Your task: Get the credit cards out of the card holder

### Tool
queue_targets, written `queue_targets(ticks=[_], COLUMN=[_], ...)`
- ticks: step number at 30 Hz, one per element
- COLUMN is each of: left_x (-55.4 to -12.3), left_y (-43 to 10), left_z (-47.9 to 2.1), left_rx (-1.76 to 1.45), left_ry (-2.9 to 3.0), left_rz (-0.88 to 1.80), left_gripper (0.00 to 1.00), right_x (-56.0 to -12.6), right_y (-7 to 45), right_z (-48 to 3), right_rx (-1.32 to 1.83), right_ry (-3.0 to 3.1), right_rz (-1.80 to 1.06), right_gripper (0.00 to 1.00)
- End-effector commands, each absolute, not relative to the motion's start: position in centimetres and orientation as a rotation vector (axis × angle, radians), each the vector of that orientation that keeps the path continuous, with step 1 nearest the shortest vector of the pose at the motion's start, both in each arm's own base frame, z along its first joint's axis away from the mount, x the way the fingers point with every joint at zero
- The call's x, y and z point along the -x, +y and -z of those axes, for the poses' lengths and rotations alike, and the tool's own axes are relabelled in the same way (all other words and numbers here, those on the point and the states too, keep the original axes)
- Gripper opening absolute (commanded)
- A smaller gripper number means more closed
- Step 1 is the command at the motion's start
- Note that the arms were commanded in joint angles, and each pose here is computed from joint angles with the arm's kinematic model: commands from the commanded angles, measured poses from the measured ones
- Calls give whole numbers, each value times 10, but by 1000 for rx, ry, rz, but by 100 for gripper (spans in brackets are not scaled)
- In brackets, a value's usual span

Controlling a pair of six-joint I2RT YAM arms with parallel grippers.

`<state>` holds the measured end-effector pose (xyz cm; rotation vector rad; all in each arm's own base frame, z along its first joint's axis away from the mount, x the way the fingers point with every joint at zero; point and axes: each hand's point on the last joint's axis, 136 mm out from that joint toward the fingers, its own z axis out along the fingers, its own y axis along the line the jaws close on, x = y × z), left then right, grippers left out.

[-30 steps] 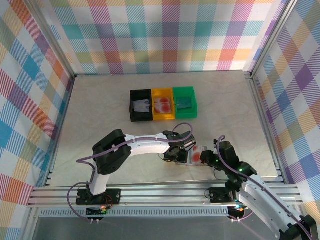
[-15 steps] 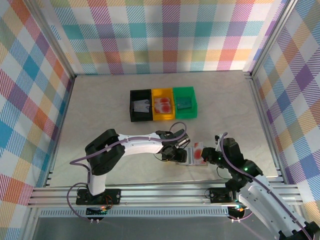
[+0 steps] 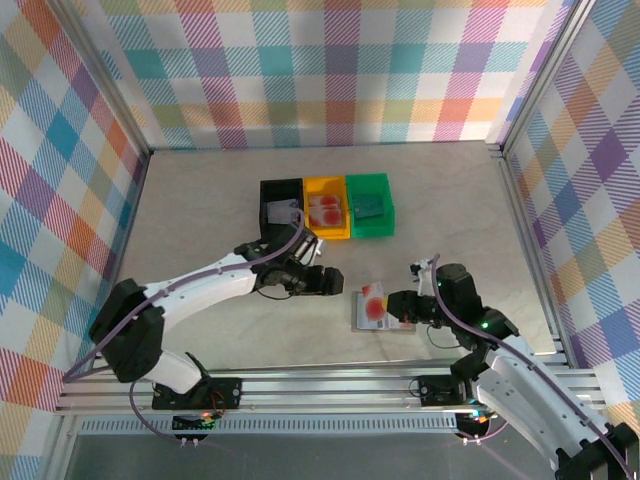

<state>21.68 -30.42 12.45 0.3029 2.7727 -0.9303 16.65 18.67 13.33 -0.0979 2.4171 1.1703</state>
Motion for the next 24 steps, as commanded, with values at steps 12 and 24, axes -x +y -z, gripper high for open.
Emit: queue_targets(ticks=[12, 24], left_x=[-144, -121], left_y=[-294, -304], left_z=[-174, -220], left_rx=[-590, -740], left_ry=[2741, 2557], left_rz=[1275, 1581], left_gripper=[74, 71], right_x=[-141, -111], right_y=[243, 264], right_z=[-210, -211], right_rx=[557, 749], right_ry=[2143, 2143], right_rz=[-1733, -1817], right_gripper=[0, 0])
